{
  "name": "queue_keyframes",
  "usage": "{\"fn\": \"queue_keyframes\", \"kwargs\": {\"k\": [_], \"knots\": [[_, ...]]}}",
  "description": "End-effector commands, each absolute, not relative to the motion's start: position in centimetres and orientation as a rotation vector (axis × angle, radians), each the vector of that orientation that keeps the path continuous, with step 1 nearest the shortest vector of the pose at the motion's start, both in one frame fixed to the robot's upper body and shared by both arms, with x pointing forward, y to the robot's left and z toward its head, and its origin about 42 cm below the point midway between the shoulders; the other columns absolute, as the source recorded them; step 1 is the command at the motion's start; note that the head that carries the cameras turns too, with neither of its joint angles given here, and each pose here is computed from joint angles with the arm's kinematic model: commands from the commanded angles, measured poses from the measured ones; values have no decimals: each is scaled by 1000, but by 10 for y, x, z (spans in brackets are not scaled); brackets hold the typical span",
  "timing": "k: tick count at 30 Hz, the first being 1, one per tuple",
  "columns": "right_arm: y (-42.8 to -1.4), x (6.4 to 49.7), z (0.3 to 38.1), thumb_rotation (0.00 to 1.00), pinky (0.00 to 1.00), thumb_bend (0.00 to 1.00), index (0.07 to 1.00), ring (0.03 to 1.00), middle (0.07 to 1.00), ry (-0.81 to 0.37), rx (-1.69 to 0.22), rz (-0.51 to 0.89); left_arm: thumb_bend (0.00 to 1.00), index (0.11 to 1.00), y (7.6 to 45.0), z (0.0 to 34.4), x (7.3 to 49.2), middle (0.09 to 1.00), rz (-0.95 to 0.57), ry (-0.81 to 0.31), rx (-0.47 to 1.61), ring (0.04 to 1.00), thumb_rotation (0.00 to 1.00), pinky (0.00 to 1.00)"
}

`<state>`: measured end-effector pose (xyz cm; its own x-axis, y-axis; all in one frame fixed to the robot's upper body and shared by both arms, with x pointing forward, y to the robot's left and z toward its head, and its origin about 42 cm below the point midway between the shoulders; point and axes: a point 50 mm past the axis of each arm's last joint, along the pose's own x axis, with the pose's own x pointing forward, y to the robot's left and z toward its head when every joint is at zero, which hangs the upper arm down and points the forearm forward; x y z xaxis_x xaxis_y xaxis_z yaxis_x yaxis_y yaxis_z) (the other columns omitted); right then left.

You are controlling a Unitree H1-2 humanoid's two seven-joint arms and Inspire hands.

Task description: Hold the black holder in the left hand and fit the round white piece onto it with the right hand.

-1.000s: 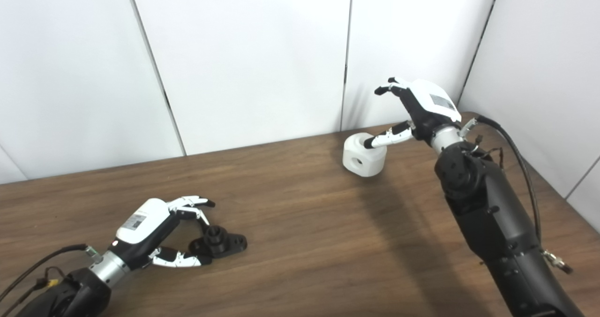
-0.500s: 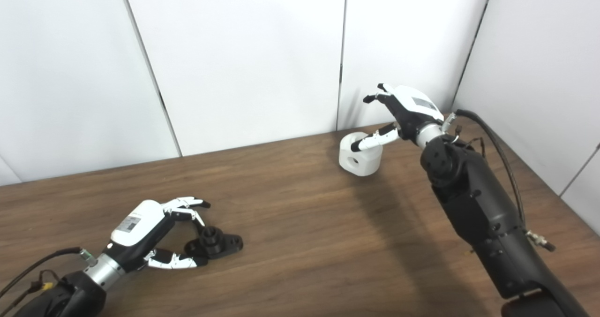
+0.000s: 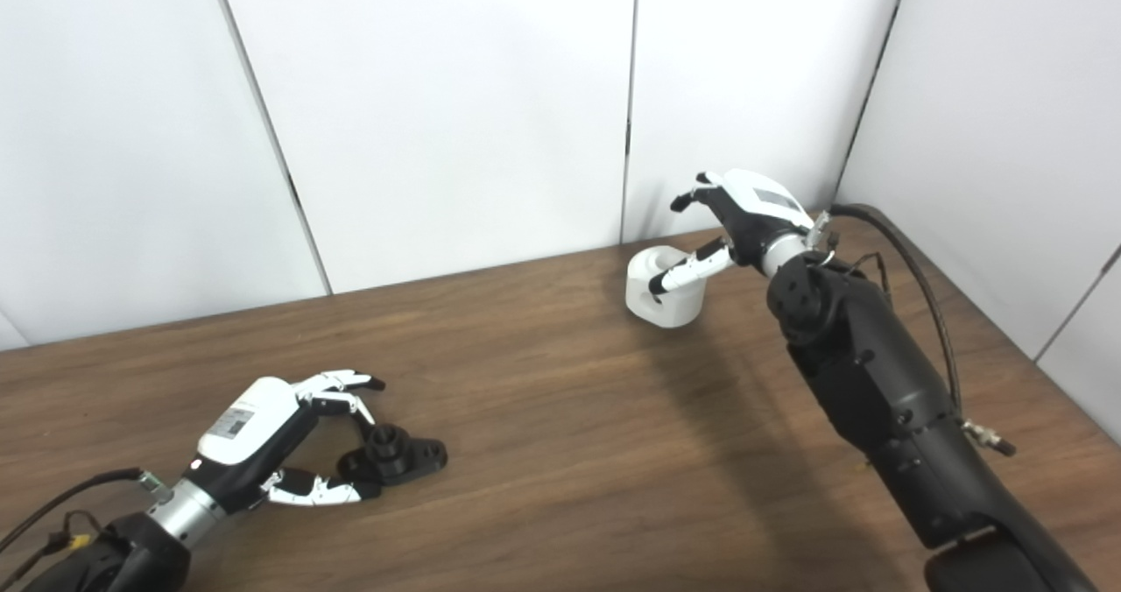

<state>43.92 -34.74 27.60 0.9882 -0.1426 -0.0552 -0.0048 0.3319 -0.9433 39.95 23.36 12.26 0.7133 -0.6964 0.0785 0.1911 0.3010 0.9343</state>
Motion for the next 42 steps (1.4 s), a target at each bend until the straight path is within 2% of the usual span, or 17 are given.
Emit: {"fn": "queue_keyframes", "kwargs": {"k": [1,10,16,27,29,35,42], "knots": [[-343,449,312,461,929,956,779,960,965,49,-1261,-192,522,483,270,86,382,826,-734,-357,1252,851,76,689],[-321,454,309,530,926,941,770,953,947,95,-1350,-295,522,483,270,86,383,829,-741,-350,1251,855,77,690],[-312,454,307,562,869,940,763,932,937,118,-1371,-326,522,483,271,86,382,832,-741,-345,1245,860,78,693],[-310,451,296,552,910,970,737,919,926,155,-1405,-330,522,483,272,88,381,831,-744,-350,1245,854,79,688],[-310,451,294,555,892,975,728,920,925,170,-1417,-331,522,483,273,89,381,830,-745,-348,1244,854,78,686],[-311,449,288,530,951,961,723,934,930,201,-1411,-333,522,483,274,89,381,836,-754,-331,1238,856,77,702],[-313,446,279,492,865,954,697,940,925,229,-1416,-330,522,483,276,91,382,835,-745,-340,1241,858,77,696]]}}
